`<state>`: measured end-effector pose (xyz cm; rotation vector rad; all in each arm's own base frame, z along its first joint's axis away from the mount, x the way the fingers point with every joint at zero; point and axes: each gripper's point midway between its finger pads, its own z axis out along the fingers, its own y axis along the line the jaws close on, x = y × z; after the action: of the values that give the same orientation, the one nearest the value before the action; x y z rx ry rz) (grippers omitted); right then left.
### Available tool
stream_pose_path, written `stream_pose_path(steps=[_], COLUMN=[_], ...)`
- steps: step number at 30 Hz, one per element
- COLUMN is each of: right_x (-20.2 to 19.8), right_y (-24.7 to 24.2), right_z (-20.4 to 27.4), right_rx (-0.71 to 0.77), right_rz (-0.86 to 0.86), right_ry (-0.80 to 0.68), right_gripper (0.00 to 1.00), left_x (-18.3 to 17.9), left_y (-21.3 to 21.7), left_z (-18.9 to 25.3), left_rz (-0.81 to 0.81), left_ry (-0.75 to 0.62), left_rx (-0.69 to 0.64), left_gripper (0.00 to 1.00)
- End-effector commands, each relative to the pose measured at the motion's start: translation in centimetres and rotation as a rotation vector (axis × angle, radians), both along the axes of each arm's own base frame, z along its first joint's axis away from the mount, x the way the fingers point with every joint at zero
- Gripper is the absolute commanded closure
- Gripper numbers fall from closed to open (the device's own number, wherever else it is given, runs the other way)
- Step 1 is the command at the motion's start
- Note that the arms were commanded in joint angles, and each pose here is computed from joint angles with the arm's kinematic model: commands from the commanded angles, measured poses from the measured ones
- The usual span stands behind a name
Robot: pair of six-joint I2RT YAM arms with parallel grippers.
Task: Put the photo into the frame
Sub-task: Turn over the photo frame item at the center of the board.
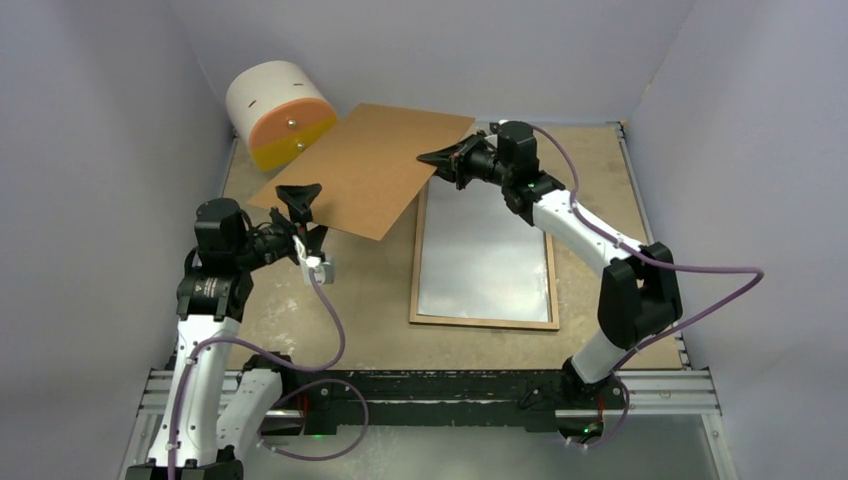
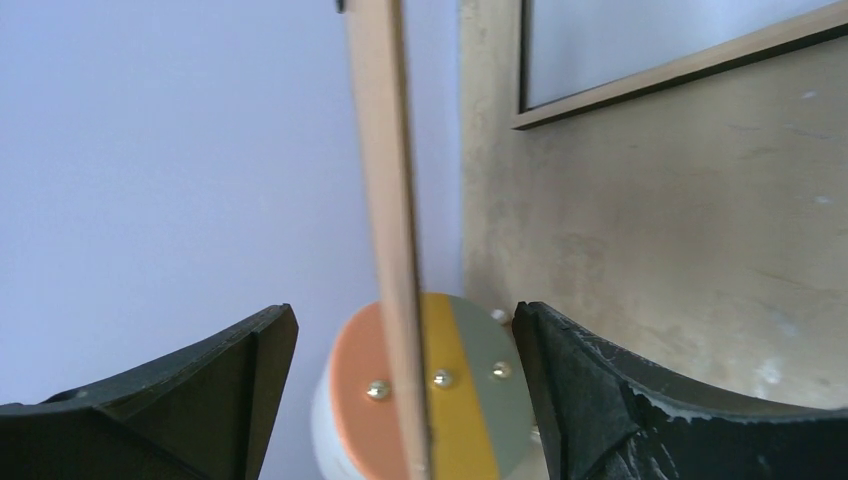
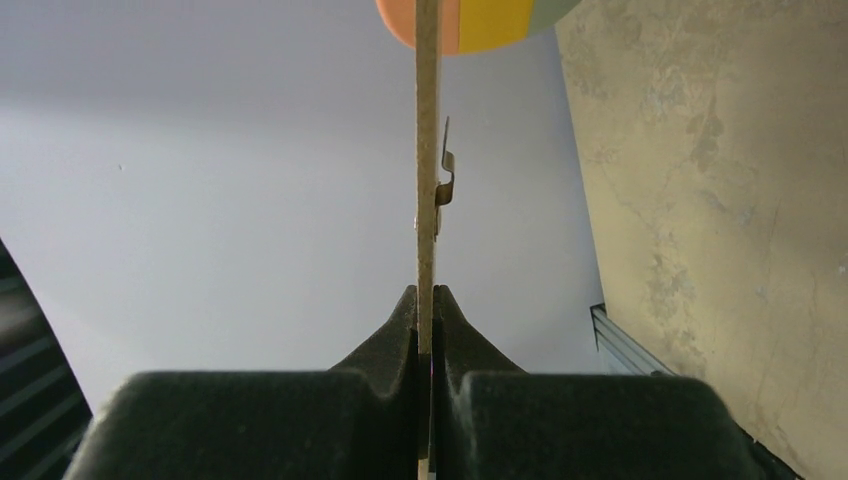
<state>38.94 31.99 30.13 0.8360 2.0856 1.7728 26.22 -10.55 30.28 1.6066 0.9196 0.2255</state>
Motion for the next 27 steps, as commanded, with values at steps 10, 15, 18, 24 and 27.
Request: stream_pose_path(steps=[10,15,18,24,27], right_x=[-3.7,-4.4,-5.9,-8.0,-9.5], right_y=[1.9,2.4,2.9,0.7,-1.1], right_z=[3.3,3.2,3.1,0.7,-0.1], right_rx=[0.107,0.108,0.077,-0.168,-0.300], right_rz=[0.116,0.170,0.297,0.482,0.610], right_ry=[-0.073,-0.100,-0.160,-0.401,-0.541], right_gripper=[1.00,1.00,0.83,0.38,0.27], left_x=[1.4,1.1,0.8,-0.2,-0.8], left_y=[-1.1,-1.2,-1.1,-1.1,-1.0], left_z=[2.3,3.2,4.3,5.9,5.9], left_rz=[-0.074,-0.075,-0.070,-0.072,-0.071], left_ry=[-0.179,-0.213,-0.225,-0.126,-0.078], left_rx=[0.049,0.059,0.051,0.055,0.057], left_gripper=[0.48,0.88,1.00,1.00,1.00])
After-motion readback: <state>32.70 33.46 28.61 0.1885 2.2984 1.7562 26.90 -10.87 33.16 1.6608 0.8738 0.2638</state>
